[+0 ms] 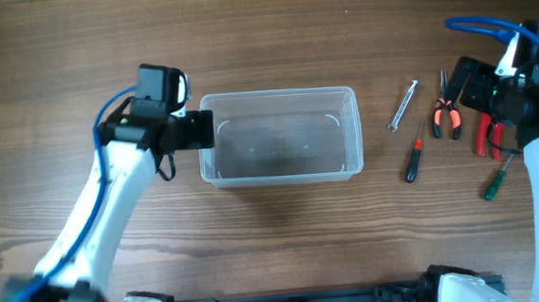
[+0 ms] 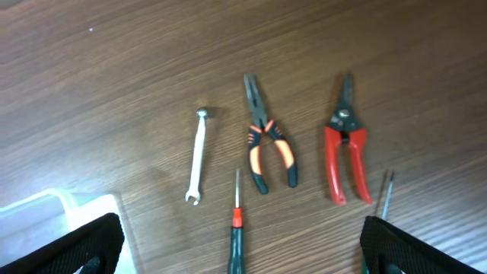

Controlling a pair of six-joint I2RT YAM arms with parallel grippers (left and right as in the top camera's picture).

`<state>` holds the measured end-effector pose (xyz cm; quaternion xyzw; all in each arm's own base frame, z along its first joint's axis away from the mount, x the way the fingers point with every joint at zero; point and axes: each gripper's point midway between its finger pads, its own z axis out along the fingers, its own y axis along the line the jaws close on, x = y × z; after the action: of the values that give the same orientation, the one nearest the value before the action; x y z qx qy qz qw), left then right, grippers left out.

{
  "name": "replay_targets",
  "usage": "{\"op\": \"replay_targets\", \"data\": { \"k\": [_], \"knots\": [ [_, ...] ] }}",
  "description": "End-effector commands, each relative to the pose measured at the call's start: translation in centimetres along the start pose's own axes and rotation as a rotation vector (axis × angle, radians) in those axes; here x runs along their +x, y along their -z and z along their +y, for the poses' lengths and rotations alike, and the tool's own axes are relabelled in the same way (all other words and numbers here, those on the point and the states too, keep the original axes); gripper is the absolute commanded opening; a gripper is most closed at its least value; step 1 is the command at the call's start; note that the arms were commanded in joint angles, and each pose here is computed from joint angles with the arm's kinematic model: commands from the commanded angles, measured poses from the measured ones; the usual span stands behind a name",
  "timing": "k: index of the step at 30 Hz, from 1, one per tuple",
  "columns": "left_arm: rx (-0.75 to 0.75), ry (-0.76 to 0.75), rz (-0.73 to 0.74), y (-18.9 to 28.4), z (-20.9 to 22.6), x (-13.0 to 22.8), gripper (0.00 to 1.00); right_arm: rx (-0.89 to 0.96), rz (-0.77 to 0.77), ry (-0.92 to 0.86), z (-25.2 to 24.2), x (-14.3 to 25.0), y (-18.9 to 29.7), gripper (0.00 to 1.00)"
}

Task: Pack container
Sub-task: 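Release the container and retract the left gripper to the left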

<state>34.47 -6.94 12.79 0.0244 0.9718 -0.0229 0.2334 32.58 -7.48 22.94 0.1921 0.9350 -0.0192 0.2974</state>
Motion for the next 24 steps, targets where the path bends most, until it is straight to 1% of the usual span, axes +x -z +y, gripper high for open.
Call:
{"op": "replay_targets", "data": {
  "k": [1,3,4,5,6,7,8,9,10,11,13,14,16,19,20,22,24],
  "knots": [
    [-0.059,0.014,-0.182,5.4,1.5,-2.8,0.99,-0.117,-0.025,0.085,2.0,-0.6,1.2,0.95],
    [-0.076,0.05,-0.244,7.5,2.3,-3.2,1.0,-0.116,-0.02,0.084,1.9,-0.5,1.2,0.91],
    [-0.079,0.098,-0.288,9.0,2.9,-3.4,1.0,-0.116,-0.017,0.078,1.9,-0.4,1.2,0.8],
    [-0.079,0.144,-0.321,10.2,3.5,-3.5,1.0,-0.118,-0.015,0.076,2.0,-0.3,1.2,0.65],
    [-0.08,0.182,-0.344,11.0,4.1,-3.5,1.0,-0.122,-0.013,0.074,2.0,-0.3,1.3,0.6],
    [-0.084,0.231,-0.372,12.0,4.8,-3.5,1.0,-0.122,-0.01,0.057,2.0,-0.2,1.4,0.48],
    [-0.093,0.287,-0.4,13.2,5.9,-3.2,1.0,-0.122,-0.009,0.038,2.0,-0.1,1.5,0.33],
    [-0.106,0.325,-0.414,14.0,6.7,-2.9,1.0,-0.121,-0.008,0.014,1.9,-0.1,1.6,0.25],
    [-0.121,0.361,-0.423,14.6,7.7,-2.5,1.0,-0.12,-0.007,-0.002,1.9,-0.1,1.6,0.23],
    [-0.138,0.393,-0.423,15.0,8.5,-1.9,1.0,-0.118,-0.008,-0.016,1.9,-0.1,1.6,0.21],
    [-0.17,0.46,-0.41,15.4,10.1,-0.9,1.0,-0.11,-0.001,-0.034,1.8,-0.1,1.3,0.22],
    [-0.193,0.505,-0.389,15.4,11.0,0.0,1.0,-0.105,0.007,-0.034,1.7,-0.1,0.9,0.25],
    [-0.211,0.543,-0.341,14.9,12.1,1.2,1.0,-0.073,0.039,-0.042,1.3,0.1,-0.5,0.39],
    [-0.23,0.572,-0.294,14.2,12.9,2.0,1.0,-0.058,0.102,-0.04,1.3,0.5,-3.2,0.47],
    [-0.236,0.578,-0.272,13.7,13.1,2.1,1.0,-0.055,0.137,-0.031,1.4,0.7,-5.1,0.52],
    [-0.238,0.578,-0.251,13.1,13.2,2.1,1.0,-0.054,0.168,-0.028,1.5,0.9,-7.1,0.57],
    [-0.24,0.579,-0.229,12.5,13.3,2.2,1.0,-0.049,0.193,-0.029,1.5,1.1,-8.6,0.58]
  ]
}}
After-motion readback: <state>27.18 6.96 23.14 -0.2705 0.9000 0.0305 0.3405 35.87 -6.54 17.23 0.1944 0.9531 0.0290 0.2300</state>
